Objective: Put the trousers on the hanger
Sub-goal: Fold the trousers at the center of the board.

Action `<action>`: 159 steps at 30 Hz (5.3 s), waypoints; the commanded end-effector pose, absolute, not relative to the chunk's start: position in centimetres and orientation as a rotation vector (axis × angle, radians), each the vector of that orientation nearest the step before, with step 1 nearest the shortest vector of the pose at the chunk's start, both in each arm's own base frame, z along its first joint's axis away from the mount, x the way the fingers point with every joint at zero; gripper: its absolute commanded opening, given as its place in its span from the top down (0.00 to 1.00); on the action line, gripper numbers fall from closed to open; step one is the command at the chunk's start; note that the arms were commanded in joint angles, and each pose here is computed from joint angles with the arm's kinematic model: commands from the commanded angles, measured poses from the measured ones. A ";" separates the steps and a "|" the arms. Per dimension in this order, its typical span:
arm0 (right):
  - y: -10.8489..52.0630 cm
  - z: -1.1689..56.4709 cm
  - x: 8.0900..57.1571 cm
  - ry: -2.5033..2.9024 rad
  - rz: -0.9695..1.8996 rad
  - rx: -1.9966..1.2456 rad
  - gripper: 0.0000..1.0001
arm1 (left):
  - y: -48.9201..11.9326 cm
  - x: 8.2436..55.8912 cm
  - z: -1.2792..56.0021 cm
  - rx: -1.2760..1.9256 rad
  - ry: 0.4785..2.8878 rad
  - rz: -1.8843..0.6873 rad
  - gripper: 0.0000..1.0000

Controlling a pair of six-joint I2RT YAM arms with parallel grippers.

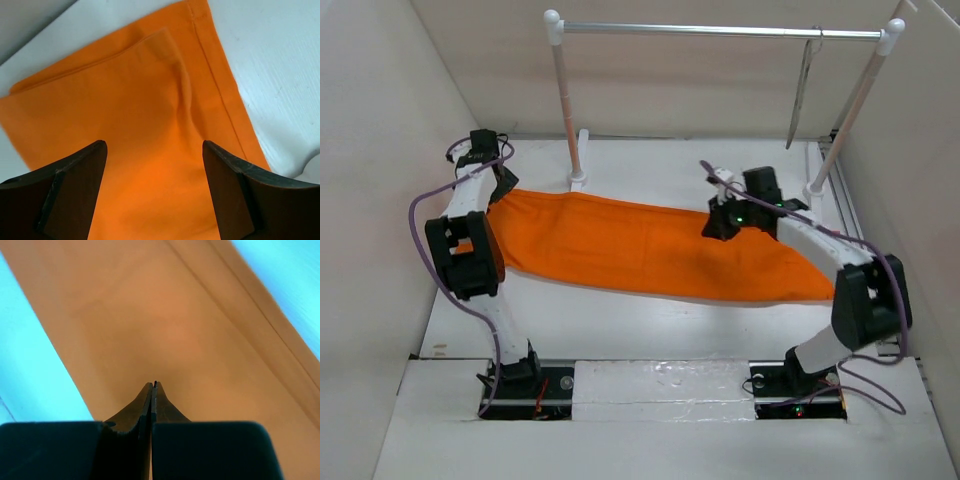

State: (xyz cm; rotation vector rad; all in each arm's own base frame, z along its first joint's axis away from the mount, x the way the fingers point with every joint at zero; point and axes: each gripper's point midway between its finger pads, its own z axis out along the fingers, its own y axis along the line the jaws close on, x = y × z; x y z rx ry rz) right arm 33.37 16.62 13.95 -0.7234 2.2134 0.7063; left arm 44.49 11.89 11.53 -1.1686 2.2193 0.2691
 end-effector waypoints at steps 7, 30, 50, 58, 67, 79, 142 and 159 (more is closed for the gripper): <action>35.3 15.9 38.6 1.830 1.002 -1.211 0.69 | 14.6 46.8 10.9 -1.137 2.249 0.463 0.29; 43.3 8.4 45.0 1.919 1.119 -1.217 0.48 | 18.0 47.9 8.1 -1.166 2.269 0.587 0.99; 43.5 7.5 44.8 1.909 1.149 -1.193 0.96 | 17.9 47.1 11.2 -1.183 2.208 0.569 1.00; 43.3 10.8 45.2 1.846 1.153 -1.166 1.00 | 18.2 46.0 13.6 -1.205 2.150 0.593 1.00; 41.5 13.4 48.5 1.843 1.116 -1.050 1.00 | 18.8 46.7 16.0 -1.203 2.081 0.595 1.00; 40.6 12.5 54.2 1.861 0.998 -0.838 1.00 | 20.5 50.8 14.0 -1.196 2.040 0.647 1.00; 10.7 13.0 25.8 2.357 0.295 -0.418 0.50 | -1.7 34.5 12.7 -0.912 2.250 -0.426 0.59; -7.6 10.4 21.3 2.275 0.049 0.790 0.34 | -22.8 28.6 13.3 -0.065 2.375 -0.635 1.00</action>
